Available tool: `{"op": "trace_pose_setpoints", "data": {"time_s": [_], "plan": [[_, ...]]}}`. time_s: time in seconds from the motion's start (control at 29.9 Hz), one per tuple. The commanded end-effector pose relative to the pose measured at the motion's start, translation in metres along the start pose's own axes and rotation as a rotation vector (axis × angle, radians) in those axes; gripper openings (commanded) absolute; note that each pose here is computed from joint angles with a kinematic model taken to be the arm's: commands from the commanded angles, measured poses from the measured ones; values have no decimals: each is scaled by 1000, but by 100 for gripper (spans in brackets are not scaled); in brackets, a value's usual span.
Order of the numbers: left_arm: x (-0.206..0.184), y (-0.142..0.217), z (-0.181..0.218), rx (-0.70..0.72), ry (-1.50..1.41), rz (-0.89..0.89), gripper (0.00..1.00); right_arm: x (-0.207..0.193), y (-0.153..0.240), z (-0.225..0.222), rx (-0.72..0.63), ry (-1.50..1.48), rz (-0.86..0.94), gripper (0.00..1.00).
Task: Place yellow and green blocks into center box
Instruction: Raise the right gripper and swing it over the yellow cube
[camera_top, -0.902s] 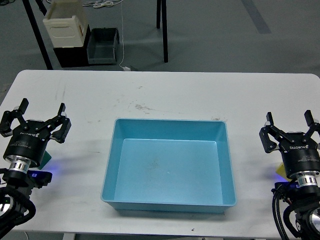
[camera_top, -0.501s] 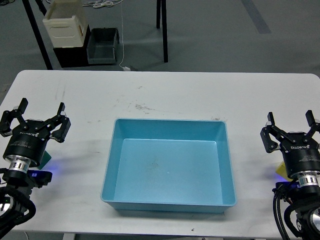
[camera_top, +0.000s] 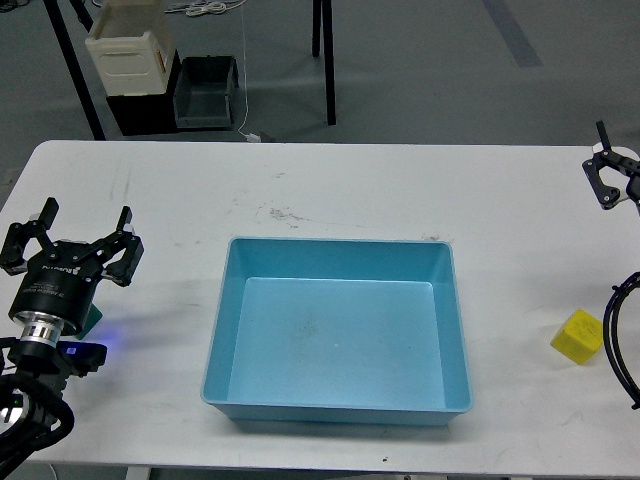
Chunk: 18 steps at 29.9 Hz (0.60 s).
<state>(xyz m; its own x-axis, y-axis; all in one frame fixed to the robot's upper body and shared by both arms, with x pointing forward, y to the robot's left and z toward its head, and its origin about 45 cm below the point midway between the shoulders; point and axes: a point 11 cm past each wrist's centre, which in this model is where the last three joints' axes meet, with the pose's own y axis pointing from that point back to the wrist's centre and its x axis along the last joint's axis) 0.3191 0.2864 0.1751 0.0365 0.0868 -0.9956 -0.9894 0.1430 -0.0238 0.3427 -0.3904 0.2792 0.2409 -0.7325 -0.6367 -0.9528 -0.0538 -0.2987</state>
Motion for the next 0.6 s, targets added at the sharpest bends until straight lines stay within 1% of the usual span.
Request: {"op": "trace_pose_setpoints", "data": {"time_s": [0.0,0.13,0.23,0.3,0.43,0.57], "plan": [[0,0,0,-1,0,-1,100,-17,-43,-9,-44,292,-36,100],[-1,-1,1,-3,1,-2,100,-45,-86,-5,-108,575,-109,100],[-1,-1,2,-6,2,-1,100,-75,-110,-3,-95,792,-148,99],[-1,-1,2,-6,2,-1,100,-88,-120,2,-98,919,-184,99],[0,-1,2,-7,3,-1,100,-130,-138,21,-123,1211,-378,99],[0,0,2,-9,3,2,100,-147,-155,42,-148,1504,-549,99]]}}
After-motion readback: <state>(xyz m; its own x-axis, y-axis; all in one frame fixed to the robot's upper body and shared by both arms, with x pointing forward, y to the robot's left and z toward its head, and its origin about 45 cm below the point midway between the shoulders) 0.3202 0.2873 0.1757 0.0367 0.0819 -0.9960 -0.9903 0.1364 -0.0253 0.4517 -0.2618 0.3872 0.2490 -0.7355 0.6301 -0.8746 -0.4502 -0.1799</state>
